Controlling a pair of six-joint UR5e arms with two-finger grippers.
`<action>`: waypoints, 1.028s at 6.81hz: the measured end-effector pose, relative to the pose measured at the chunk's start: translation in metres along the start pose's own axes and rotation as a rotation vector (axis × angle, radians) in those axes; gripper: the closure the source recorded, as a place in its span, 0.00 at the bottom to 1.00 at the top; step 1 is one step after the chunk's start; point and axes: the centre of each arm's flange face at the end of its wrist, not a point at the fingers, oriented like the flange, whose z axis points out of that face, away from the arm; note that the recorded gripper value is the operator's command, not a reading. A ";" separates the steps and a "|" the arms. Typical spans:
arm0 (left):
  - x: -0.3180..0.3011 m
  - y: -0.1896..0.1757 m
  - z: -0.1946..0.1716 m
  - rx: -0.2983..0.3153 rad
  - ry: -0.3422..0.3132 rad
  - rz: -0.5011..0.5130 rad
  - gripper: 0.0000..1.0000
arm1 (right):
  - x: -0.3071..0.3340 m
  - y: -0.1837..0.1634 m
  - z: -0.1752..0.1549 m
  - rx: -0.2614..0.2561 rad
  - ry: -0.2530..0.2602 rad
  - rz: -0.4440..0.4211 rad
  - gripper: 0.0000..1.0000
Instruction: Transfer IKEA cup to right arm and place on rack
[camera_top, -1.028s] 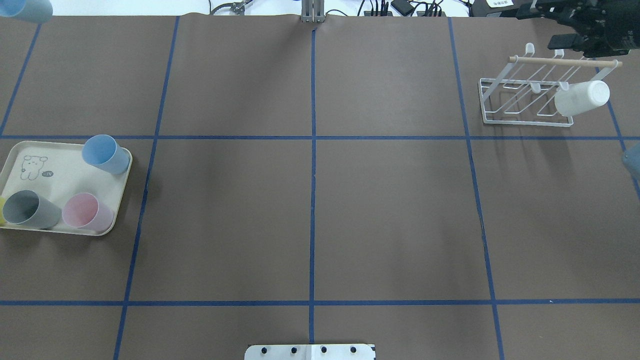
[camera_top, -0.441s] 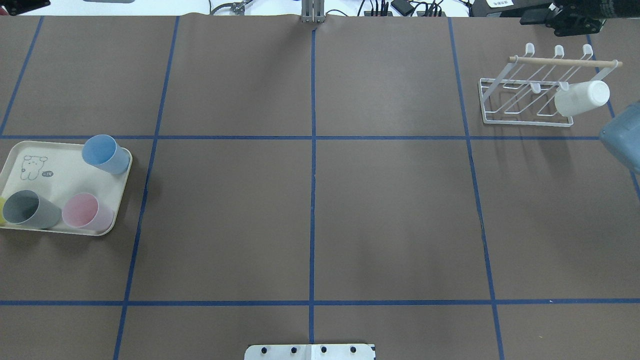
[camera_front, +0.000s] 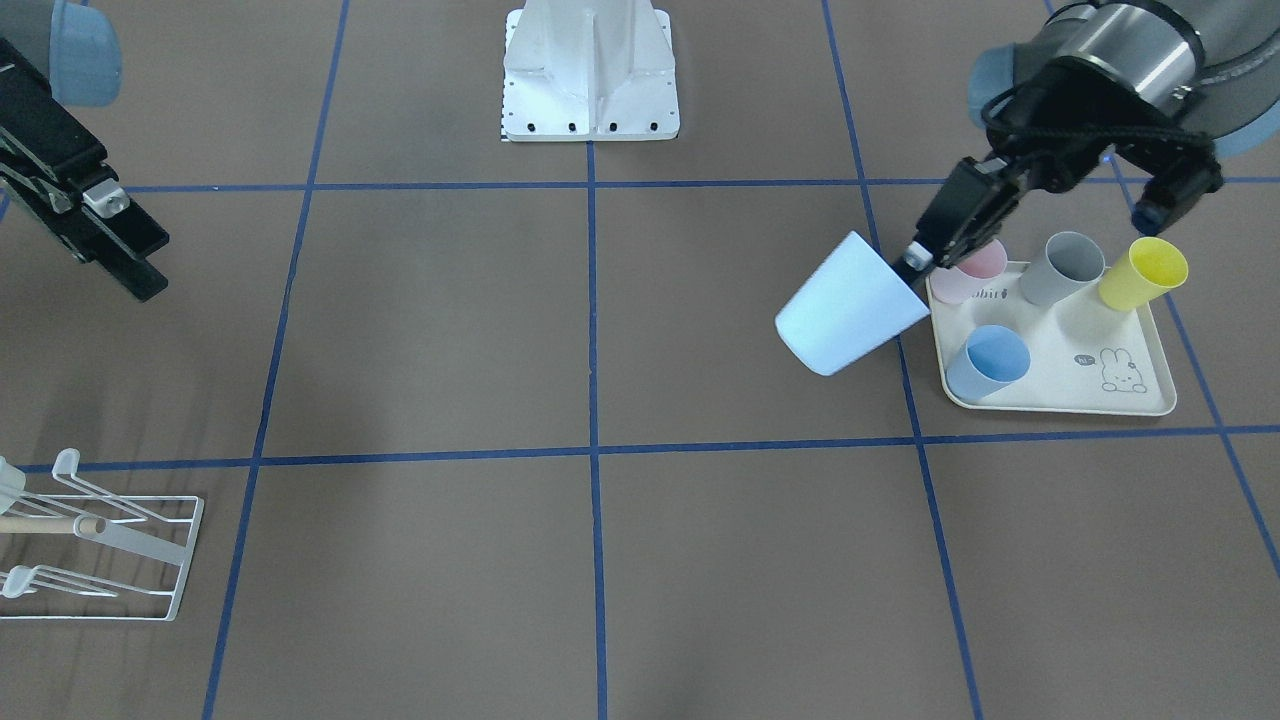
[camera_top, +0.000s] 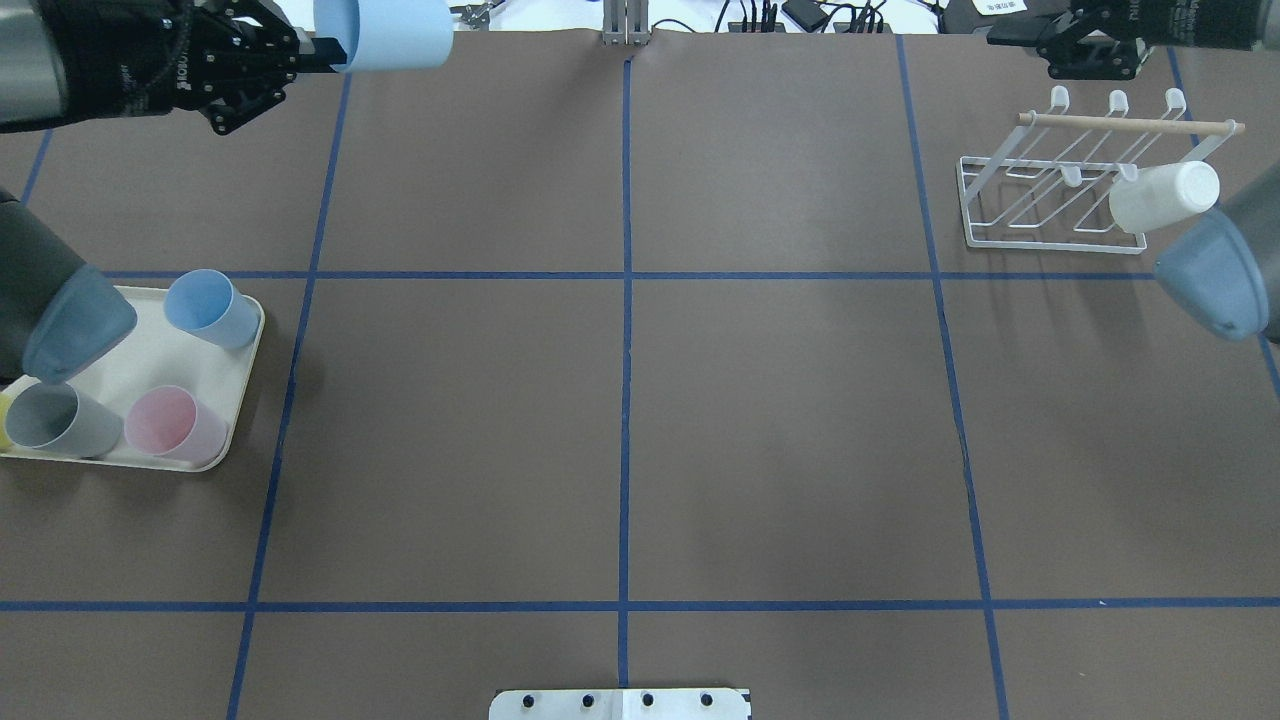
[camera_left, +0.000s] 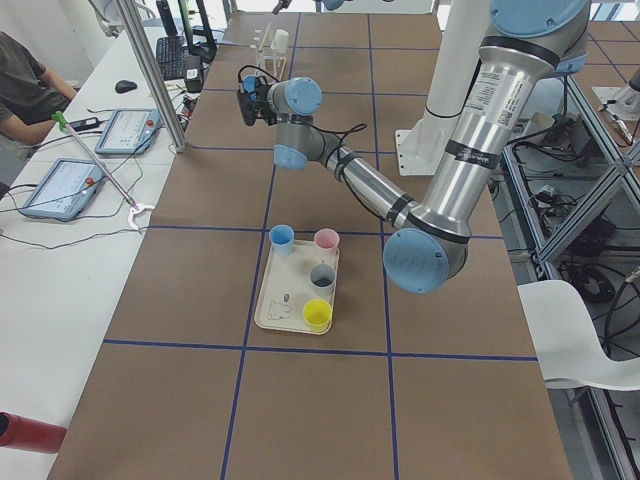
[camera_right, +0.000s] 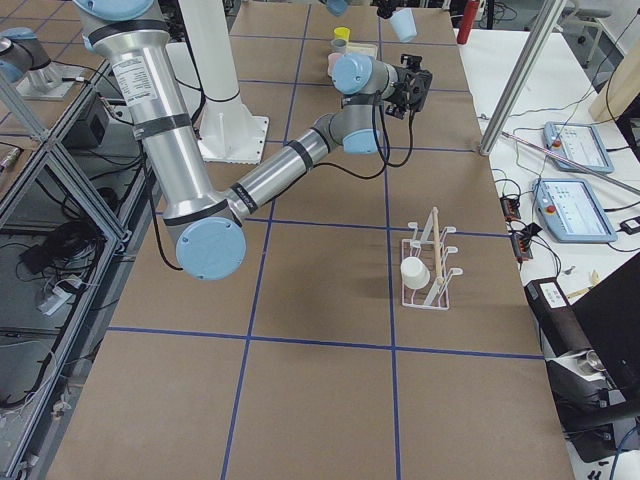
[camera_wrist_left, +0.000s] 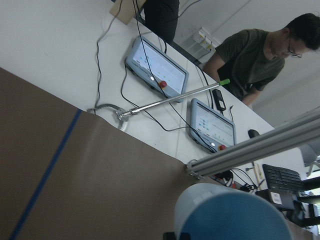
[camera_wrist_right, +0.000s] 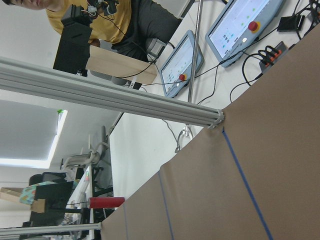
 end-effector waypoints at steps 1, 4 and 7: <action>0.006 0.019 0.009 -0.032 0.068 -0.067 1.00 | 0.006 0.018 0.013 -0.006 -0.072 0.053 0.00; 0.006 0.063 0.017 -0.101 0.308 -0.311 1.00 | 0.016 0.069 0.038 -0.002 -0.229 0.159 0.00; 0.001 0.085 0.030 -0.130 0.413 -0.508 1.00 | 0.014 0.134 0.072 -0.004 -0.322 0.223 0.00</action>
